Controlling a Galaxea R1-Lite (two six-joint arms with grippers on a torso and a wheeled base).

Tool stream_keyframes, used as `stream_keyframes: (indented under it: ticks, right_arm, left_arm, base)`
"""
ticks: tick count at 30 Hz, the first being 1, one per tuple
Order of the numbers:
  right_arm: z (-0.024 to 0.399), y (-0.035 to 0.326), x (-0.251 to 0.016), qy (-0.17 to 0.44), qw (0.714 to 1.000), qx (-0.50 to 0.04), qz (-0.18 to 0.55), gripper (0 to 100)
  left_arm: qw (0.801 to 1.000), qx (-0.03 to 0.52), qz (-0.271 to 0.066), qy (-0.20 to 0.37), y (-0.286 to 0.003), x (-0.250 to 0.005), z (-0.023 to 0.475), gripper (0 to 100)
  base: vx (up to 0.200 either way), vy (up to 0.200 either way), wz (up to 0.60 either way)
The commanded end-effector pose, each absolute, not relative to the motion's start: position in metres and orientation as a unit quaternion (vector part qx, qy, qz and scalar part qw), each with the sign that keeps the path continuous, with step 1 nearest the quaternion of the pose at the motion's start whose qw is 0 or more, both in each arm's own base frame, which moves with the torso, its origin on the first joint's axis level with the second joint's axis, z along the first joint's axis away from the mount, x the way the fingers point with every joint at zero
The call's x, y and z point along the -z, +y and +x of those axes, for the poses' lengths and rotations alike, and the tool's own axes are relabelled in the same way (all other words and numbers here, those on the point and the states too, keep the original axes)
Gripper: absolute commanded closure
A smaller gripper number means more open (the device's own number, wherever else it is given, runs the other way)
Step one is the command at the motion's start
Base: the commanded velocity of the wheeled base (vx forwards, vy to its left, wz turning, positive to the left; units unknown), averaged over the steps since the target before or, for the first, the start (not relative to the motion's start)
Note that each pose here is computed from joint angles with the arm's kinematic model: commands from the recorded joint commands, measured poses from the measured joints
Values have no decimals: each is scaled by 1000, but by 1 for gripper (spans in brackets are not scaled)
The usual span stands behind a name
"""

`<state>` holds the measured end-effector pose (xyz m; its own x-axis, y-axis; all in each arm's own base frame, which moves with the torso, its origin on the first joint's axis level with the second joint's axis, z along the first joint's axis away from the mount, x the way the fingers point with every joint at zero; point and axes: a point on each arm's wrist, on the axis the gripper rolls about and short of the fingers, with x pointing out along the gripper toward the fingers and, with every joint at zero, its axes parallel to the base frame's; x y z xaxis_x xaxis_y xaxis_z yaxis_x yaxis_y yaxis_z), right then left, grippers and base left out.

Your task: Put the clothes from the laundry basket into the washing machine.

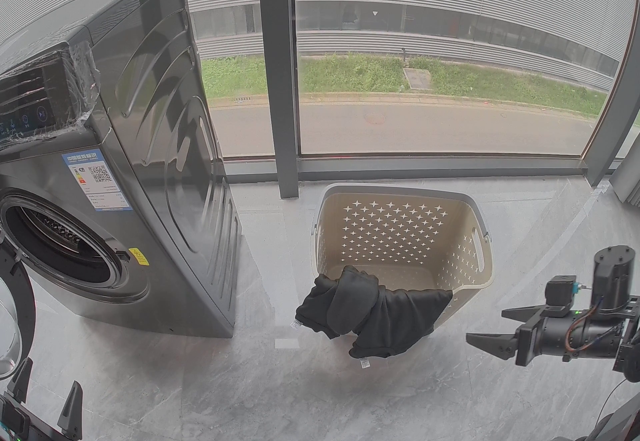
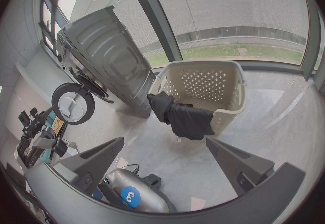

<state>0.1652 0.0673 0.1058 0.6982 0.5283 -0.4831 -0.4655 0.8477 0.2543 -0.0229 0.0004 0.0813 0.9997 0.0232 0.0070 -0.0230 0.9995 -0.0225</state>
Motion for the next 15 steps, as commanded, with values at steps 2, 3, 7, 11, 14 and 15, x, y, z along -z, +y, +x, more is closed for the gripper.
stream_keyframes:
  ticks: [2,3,7,11,14,15]
  right_arm:
    - [189,92,-70,352,895,-270,44,0]
    - [189,93,-69,354,894,-271,44,0]
    - [200,96,-57,378,888,-256,48,0]
    - [214,101,-45,392,888,-235,43,0]
    - [226,105,-35,392,889,-233,42,0]
    - [231,108,-30,391,889,-233,43,0]
  left_arm:
    - [1000,-12,-10,-4,0,-77,-23,0]
    - [1000,-12,-10,-4,0,-77,-23,0]
    - [1000,-12,-7,-4,0,-77,-23,0]
    - [1000,-11,-7,-4,0,-77,-23,0]
    - [1000,-11,-8,-4,0,-77,-23,0]
    - [1000,-11,-8,-4,0,-77,-23,0]
  base:
    - [0,0,0]
    - [0,0,0]
    - [0,0,0]
    - [0,0,0]
    - [0,0,0]
    - [0,0,0]
